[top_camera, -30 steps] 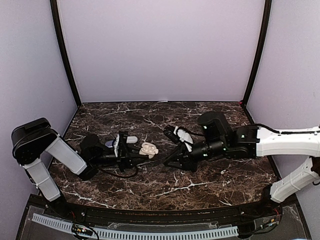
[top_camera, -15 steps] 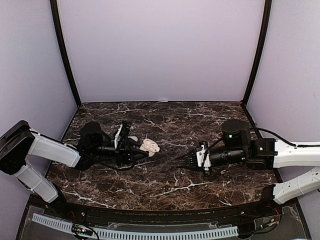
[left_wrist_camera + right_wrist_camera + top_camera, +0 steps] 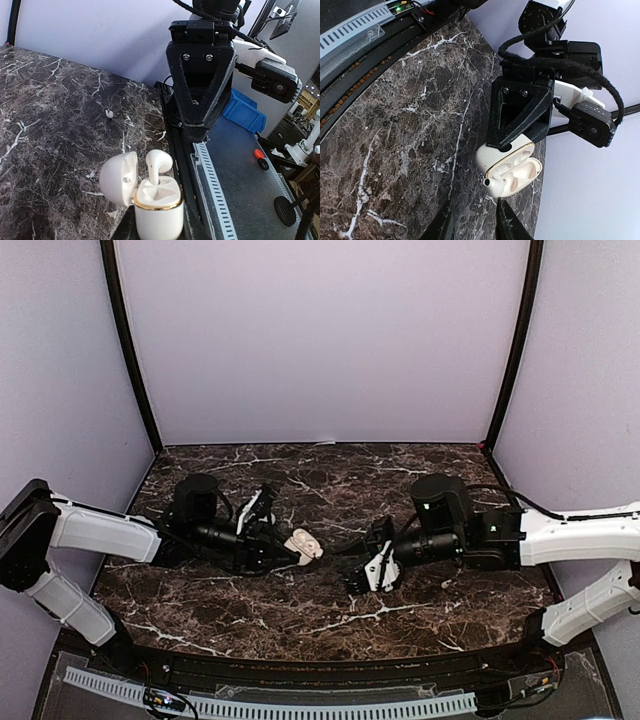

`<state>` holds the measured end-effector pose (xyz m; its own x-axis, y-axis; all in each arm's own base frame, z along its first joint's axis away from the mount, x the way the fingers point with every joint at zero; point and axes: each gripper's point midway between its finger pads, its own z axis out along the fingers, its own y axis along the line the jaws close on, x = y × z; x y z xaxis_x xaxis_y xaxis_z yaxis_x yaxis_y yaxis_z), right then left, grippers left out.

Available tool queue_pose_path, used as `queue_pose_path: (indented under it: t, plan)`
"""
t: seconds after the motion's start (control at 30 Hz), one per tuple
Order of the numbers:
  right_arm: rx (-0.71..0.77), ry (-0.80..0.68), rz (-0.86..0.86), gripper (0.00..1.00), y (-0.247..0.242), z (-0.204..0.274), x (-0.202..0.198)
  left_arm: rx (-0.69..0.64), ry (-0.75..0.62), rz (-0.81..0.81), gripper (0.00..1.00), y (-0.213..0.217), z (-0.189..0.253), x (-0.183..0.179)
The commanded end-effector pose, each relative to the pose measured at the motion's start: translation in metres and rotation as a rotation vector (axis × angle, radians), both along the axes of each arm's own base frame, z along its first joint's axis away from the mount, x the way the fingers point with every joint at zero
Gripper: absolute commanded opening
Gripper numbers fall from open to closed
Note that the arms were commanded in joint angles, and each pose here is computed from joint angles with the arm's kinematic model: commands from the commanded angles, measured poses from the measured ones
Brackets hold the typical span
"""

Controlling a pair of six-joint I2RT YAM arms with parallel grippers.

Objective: Insert the wireless bluetooth earbuds into the charging case
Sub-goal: Adjust the right earbud in the right side groove of the charging case.

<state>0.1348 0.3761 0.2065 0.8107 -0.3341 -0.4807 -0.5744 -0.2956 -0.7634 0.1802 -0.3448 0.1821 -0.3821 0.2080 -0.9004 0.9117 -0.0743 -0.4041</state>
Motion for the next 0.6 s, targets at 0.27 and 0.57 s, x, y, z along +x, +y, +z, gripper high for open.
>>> queue_pose_path:
  t: [0.27,0.57]
  plan:
    - [-0.004,-0.059,0.028,0.27,0.022,0.012,0.016,-0.013,0.001,-0.099,0.04,-0.006,0.007,-0.016]
    - [-0.065,-0.014,0.059,0.23,0.024,0.002,0.013,-0.015,-0.007,-0.105,0.05,-0.006,0.006,-0.018]
